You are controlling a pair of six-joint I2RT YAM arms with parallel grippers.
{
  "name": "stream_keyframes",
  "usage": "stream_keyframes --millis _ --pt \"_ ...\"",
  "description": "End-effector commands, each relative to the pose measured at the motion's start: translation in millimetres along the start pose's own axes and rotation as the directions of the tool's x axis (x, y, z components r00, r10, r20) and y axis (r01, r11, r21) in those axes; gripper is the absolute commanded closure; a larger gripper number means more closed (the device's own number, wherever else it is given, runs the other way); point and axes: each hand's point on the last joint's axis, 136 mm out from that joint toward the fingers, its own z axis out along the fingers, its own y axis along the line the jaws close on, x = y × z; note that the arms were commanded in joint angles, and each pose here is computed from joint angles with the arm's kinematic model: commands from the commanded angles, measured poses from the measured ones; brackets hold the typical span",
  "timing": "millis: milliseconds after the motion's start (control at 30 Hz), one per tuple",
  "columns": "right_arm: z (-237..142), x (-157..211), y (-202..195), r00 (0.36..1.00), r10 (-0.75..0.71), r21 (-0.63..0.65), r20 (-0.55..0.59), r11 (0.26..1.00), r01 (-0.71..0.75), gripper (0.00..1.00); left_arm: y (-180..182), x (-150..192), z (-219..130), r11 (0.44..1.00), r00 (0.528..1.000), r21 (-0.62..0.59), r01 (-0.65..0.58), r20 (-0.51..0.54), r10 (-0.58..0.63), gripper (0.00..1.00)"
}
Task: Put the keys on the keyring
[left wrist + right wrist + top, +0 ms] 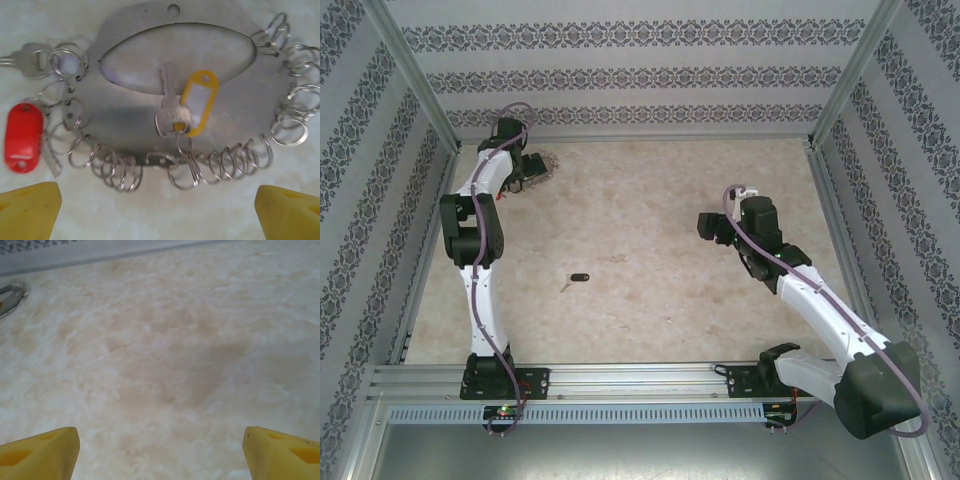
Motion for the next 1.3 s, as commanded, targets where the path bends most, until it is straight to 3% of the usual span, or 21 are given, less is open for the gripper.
stream_keyframes --millis 0,233,433,700,900,1067,1167,1267 --pt "-19.2 0.0 8.6 1.0 0.005 -0.012 0.001 1.0 -0.005 0.15 1.6 -7.1 13.8 1.0 0.999 -0.002 0.031 -0.013 -0.031 0.0" --pt "-31.4 6.3 6.2 1.0 -0.002 -0.002 0.0 1.0 0.002 0.14 -4.6 20.2 46.0 0.998 0.991 0.026 0.05 -0.127 -0.047 0.01" --pt "-32.5 1.7 12.3 1.0 0.013 -0.026 -0.001 1.0 -0.013 0.14 -10.9 62.4 44.9 0.998 0.968 0.047 0.041 -0.249 -0.028 0.0" --pt "-26.6 -8.2 23.0 0.999 0.054 -0.061 0.003 0.997 -0.054 0.15 -47.7 134.0 -13.1 0.994 0.949 0.111 0.008 -0.313 0.028 0.0" --pt "-16.8 -0.3 23.0 0.995 0.095 -0.056 -0.023 0.994 -0.097 0.15 -75.7 224.4 -60.4 0.981 0.905 0.176 0.083 -0.425 -0.001 0.0" --pt "-9.8 7.7 17.6 0.993 0.108 -0.032 -0.038 0.993 -0.109 0.15 -119.6 302.3 -115.4 0.959 0.87 0.281 0.02 -0.478 0.122 0.0" --pt "-7.6 7.5 16.2 0.993 0.109 -0.022 -0.038 0.994 -0.109 0.14 -139.9 322.8 -149.6 0.939 0.882 0.343 0.013 -0.446 0.151 0.0" --pt "-1.3 9.4 20.2 0.992 0.119 -0.04 -0.052 0.992 -0.121 0.14 -138.0 307.9 -176.2 0.935 0.904 0.354 -0.013 -0.395 0.162 0.0"
